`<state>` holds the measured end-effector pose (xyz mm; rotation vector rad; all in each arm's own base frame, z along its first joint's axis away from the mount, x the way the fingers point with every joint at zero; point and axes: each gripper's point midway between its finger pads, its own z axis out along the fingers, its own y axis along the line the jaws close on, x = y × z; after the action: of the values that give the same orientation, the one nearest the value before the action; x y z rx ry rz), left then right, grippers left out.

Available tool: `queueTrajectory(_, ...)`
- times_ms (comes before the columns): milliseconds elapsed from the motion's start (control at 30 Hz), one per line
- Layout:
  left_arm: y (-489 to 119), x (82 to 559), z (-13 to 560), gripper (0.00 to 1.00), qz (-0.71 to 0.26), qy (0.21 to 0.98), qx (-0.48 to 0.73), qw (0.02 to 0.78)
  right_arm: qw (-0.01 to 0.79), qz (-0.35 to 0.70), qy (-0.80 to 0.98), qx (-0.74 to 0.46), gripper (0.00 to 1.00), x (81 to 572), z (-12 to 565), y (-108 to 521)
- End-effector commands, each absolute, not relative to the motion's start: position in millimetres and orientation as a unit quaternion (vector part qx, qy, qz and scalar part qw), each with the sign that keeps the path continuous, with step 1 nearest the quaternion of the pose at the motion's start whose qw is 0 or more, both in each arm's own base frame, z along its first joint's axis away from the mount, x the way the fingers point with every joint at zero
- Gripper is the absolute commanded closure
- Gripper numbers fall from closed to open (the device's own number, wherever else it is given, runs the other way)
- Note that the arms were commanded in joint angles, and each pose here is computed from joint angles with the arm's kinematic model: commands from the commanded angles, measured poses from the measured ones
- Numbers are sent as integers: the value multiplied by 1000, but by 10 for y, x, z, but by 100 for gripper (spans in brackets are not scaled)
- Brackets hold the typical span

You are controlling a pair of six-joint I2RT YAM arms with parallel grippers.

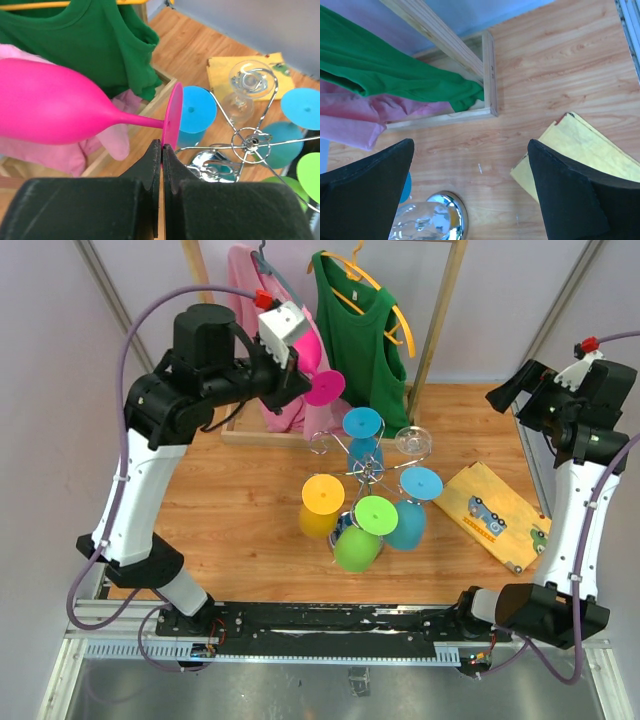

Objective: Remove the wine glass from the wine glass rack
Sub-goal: Place the wine glass at the center of the board.

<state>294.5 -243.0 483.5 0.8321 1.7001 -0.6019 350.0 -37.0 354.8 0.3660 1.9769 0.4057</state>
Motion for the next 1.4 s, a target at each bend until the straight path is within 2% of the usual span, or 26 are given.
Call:
queueTrajectory(0,-2324,3117,4903,100,-124,704,366,596,538,186,810,141,1,3456,3860,-310)
queueTrajectory(167,-2161,3226,4837,100,-51,698,377,607,549,216,798,123,1,3444,4113,-191)
queueTrajectory(433,-2046,3077,4859,100,-1,669,403,624,568,248,777,109,1,3508,4480,-107)
queueTrajectory(767,-2431,2621,4901,100,8,621,469,627,579,246,771,97,2,3411,4592,-62)
queueTrajectory(933,-2468,2588,4833,100,16,619,480,621,576,247,773,96,1,3372,4562,-43)
queueTrajectory(1367,-1961,2560,4595,100,96,638,466,606,575,326,748,59,0,3384,4829,351)
